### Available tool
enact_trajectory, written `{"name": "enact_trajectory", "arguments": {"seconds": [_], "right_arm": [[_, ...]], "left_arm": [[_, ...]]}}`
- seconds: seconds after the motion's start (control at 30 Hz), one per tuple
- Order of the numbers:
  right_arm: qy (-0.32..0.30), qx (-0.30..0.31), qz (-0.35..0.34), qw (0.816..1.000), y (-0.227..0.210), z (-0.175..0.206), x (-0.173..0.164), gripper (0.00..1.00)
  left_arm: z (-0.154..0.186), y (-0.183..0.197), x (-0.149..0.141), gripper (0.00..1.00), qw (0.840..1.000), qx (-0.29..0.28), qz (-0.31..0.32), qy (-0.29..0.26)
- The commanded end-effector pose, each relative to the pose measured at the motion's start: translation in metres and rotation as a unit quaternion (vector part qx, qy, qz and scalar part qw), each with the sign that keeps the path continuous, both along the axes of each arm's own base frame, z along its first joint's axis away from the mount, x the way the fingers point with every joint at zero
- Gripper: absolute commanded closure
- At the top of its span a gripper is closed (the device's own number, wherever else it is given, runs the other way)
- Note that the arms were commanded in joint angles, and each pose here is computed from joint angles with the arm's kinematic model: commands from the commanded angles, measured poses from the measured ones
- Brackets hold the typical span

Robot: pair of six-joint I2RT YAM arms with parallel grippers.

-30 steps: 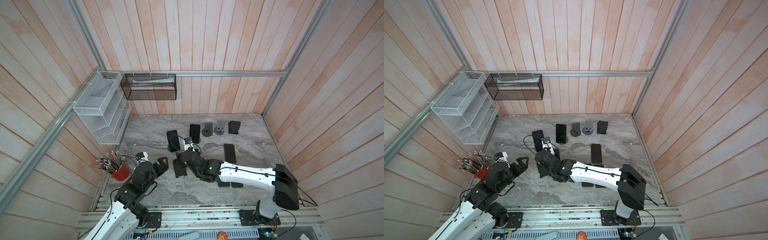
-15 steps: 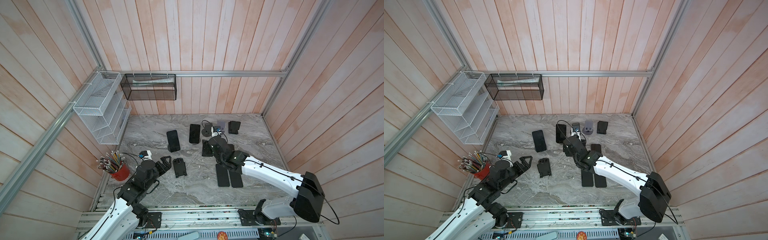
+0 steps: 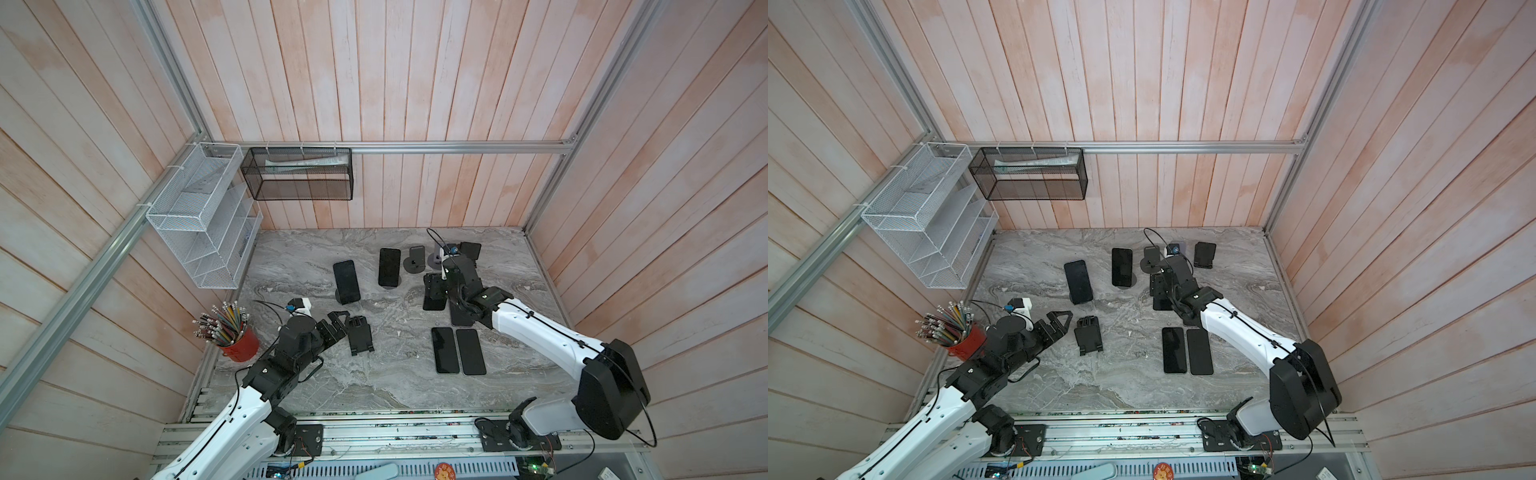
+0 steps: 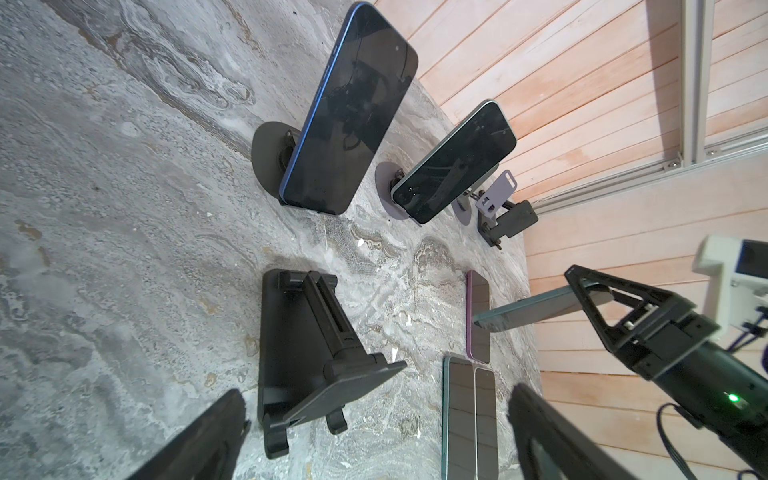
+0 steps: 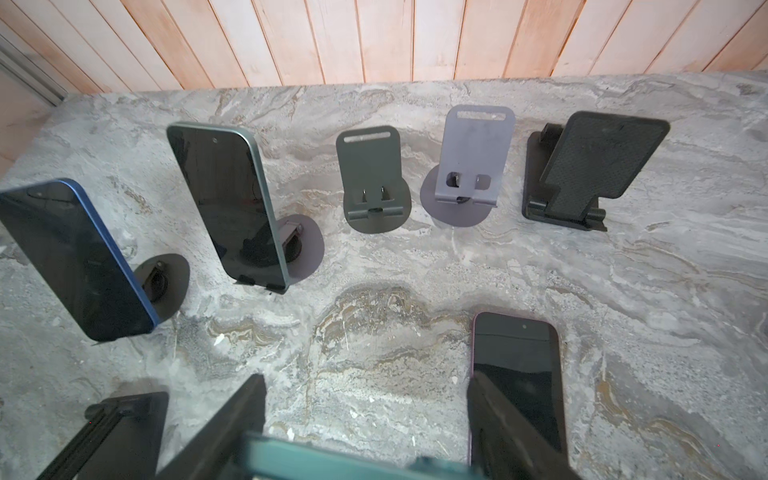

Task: Remove the phone from the phone stand
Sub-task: Place the phone at the center of the table.

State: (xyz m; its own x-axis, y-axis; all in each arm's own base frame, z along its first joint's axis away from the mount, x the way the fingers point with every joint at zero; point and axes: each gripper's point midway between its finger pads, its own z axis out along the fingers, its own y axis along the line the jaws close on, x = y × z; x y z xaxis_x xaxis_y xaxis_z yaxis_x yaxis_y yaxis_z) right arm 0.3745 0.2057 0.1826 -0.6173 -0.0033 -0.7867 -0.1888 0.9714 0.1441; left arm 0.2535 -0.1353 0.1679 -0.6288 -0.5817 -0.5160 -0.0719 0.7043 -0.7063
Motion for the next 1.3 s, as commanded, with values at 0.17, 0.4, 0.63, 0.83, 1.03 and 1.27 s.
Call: {"name": "enact_trajectory", "arguments": {"seconds": [0.17,0.4,0.63,0.83,1.03,1.27], "right_arm": [[0.026,-0.003,0.027,0.999,0.000,-0.016,0.018,0.31],[0.056,0.000,0.039,0.998,-0.004,-0.033,0.023,0.31],[0.084,-0.011,0.047,0.995,-0.011,-0.048,0.032,0.32],[0.104,-0.007,0.042,0.994,-0.013,-0.061,0.042,0.32],[0.123,0.001,0.039,0.992,-0.012,-0.074,0.049,0.32],[0.137,0.010,0.030,0.990,-0.011,-0.087,0.052,0.33]], "left_arm": [[0.009,-0.008,0.002,0.00,1.000,-0.016,-0.020,-0.016],[0.007,-0.008,0.001,0.00,1.000,-0.017,-0.021,-0.014],[0.007,-0.009,0.003,0.01,1.000,-0.012,-0.022,-0.017],[0.007,-0.010,0.003,0.01,0.999,-0.015,-0.024,-0.015],[0.007,-0.009,0.003,0.01,1.000,-0.014,-0.022,-0.015],[0.007,-0.008,0.002,0.01,1.000,-0.014,-0.020,-0.016]]}}
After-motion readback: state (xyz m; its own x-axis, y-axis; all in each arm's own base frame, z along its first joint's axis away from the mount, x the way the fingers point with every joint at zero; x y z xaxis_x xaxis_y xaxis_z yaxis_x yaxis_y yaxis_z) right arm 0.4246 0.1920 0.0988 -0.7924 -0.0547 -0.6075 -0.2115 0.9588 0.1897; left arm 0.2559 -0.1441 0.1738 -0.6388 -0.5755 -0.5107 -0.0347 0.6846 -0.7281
